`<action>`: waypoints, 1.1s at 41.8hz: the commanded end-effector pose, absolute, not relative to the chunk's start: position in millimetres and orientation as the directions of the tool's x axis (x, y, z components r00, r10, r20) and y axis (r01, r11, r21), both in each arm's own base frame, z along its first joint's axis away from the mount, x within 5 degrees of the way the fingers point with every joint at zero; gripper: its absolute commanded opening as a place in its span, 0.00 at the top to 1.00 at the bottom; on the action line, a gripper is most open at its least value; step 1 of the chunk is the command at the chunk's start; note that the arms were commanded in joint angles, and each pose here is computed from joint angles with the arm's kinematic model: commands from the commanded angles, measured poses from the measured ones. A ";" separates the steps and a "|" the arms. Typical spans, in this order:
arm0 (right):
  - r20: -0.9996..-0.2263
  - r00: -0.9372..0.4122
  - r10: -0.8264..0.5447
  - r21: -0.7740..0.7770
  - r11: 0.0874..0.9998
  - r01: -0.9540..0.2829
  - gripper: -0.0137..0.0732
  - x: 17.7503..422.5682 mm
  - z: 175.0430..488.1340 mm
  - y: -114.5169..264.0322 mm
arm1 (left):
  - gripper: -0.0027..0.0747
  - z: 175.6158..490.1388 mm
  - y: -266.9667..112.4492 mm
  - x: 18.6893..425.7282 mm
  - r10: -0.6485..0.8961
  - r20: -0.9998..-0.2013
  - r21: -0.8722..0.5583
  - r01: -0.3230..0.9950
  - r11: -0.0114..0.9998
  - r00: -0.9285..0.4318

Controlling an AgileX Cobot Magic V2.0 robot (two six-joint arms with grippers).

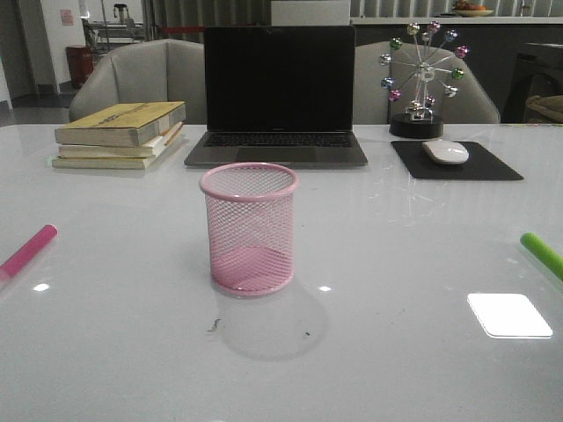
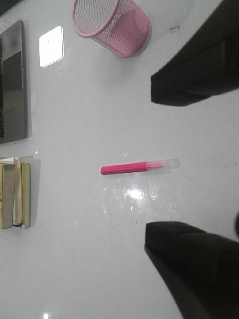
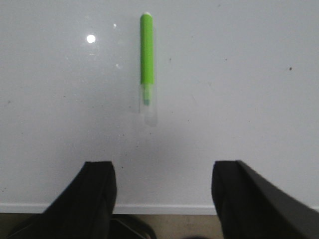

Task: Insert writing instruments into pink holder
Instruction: 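Lower the right gripper onto the lime-green marker and grasp it upright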

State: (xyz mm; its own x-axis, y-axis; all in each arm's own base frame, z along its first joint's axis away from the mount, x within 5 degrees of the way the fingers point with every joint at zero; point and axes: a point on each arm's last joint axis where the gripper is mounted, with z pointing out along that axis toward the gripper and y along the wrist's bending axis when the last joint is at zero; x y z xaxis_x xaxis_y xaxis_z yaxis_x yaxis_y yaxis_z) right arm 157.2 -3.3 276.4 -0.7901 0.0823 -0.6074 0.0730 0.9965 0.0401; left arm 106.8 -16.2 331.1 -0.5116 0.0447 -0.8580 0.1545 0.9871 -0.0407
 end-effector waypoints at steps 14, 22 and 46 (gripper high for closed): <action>-0.502 -0.856 0.122 0.060 0.992 0.107 0.22 273.2 252.0 -5.3 | 0.35 344.1 -16.8 110.9 0.031 -0.899 -0.042 0.155 0.987 -0.437; -0.439 -0.890 0.120 0.055 0.993 0.107 0.22 322.5 232.4 -5.8 | 0.35 344.1 -16.8 110.9 0.031 -0.899 -0.042 0.155 0.987 -0.437; -0.319 -0.941 0.113 0.054 0.993 0.101 0.22 400.0 196.1 -6.2 | 0.35 344.1 -16.8 110.9 0.031 -0.899 -0.042 0.155 0.987 -0.437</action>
State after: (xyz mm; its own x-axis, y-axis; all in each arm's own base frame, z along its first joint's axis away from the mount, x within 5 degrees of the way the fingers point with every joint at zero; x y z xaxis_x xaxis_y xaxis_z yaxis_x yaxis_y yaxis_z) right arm 393.9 -5.8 168.4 -0.9628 0.1254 -0.2395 0.1166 0.9919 0.0506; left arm 106.8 -15.9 331.1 -0.5114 0.0482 -0.8580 0.1537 0.9875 -0.0362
